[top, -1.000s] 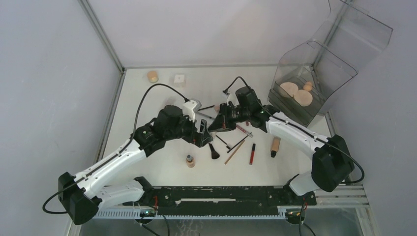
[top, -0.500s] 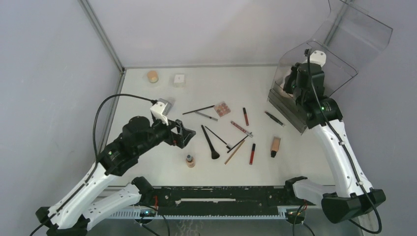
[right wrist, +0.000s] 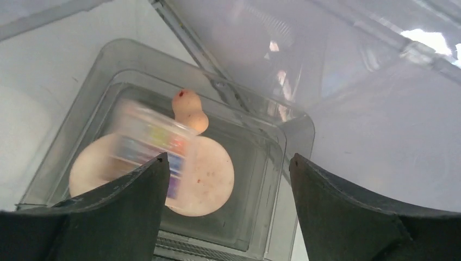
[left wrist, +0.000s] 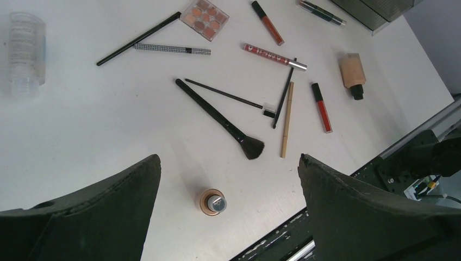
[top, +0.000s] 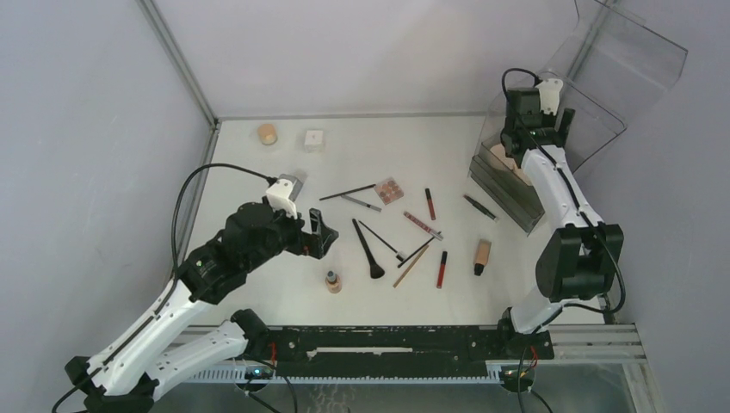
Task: Organize the makeup
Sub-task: Place the makeup in the storage box, then pick up the makeup from the center of the board.
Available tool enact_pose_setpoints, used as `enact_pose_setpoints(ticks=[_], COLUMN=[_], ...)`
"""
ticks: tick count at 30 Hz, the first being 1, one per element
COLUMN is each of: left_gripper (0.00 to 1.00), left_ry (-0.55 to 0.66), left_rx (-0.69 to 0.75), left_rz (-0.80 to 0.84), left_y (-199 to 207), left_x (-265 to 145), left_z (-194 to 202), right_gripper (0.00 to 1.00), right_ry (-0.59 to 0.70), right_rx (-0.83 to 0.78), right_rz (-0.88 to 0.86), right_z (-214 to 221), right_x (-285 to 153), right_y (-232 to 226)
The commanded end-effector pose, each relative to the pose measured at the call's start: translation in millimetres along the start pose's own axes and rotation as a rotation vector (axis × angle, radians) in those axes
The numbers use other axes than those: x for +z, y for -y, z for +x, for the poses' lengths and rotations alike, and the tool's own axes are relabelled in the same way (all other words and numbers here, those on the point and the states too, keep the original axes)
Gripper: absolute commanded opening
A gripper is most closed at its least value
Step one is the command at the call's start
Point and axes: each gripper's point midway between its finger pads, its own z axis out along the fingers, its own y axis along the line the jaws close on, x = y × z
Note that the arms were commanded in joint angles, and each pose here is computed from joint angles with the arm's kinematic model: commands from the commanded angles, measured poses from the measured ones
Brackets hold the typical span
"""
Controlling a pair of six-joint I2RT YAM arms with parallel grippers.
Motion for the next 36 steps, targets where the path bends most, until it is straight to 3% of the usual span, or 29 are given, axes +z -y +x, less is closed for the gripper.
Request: enact_pose_setpoints(ticks=[1,9,12,19,24,29,32,34,36], left_gripper=[1.0,1.0,1.0,1.0,1.0,1.0,1.0,1.0,1.0], left_ry=[0.029,0.037,0.041,0.074,0.065,0.05,0.048,0.05,0.05], left_rx=[-0.02,-0.032,-0.046,-0.074,-0.091,-0.097,-0.093,-0.091,-0.091], left_rz=[-0.022,-0.057,-0.072,-0.125,-0.099,-0.117,-0.139,-0.148,-0.158], left_y=[-4,-11,-14,-27,-23,-26,-31,-34,-36], left_x=[-3,-3,-4,-12,-14,-16,-19,-23,-27], left_z=[-3,-3,-1,3,6,10,12,12,14], right_gripper=[0.88,0.82,0.79,0.76,0.83,0.89,0.9,0.99,1.0], right_ry=[0.127,0.195,0.153,-0.028,-0.084,-0.187,-0.195,-0.199,-0.212], right_rx=[0.11,0.118,0.112,-0.073,-0.223,-0.441,-0.487,-0.504,-0.539], right_rz=[-0.008,-0.416,-0.616,-0.94,-1.057,-0.998,-0.986,-0.993,-0.991], right_z=[-55,-26,9,101,121,145,151,152,155], right_x=[-40,-147,-180,-215,-226,-205,-193,-186,-180], right_y=[10,-52,-81,-144,-191,-241,-267,-284,-297])
